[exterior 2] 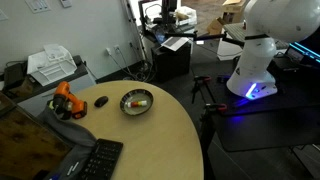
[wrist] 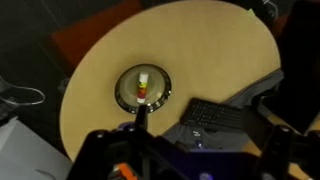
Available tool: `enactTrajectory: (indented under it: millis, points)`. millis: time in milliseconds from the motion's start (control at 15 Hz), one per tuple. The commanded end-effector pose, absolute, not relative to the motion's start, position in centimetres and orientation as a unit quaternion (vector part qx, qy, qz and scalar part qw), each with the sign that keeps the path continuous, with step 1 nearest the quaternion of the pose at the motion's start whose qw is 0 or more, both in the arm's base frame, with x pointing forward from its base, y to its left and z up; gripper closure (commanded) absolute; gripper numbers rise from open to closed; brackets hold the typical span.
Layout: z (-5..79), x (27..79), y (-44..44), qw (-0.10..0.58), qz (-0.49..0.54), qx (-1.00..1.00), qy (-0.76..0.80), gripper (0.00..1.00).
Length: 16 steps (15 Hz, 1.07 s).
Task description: Put the glue stick on the table
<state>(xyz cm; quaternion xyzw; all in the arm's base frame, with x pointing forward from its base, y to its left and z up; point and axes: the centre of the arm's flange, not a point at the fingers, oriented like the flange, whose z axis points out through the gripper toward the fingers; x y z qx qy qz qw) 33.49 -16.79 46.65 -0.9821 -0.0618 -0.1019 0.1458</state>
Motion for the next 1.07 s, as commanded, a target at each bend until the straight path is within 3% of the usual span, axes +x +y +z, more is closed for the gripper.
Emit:
enactTrajectory:
  millis: [0, 533, 1000]
  points:
    - [46.6, 33.5, -16.8, 0.146, -0.102, -0.982, -0.062, 0.00]
    - [38.8, 44.2, -6.2, 0.031, -0.053, -0.997, -0.043, 0.00]
    - [24.7, 53.6, -3.8, 0.025, -0.009, -1.000, -0.004, 0.00]
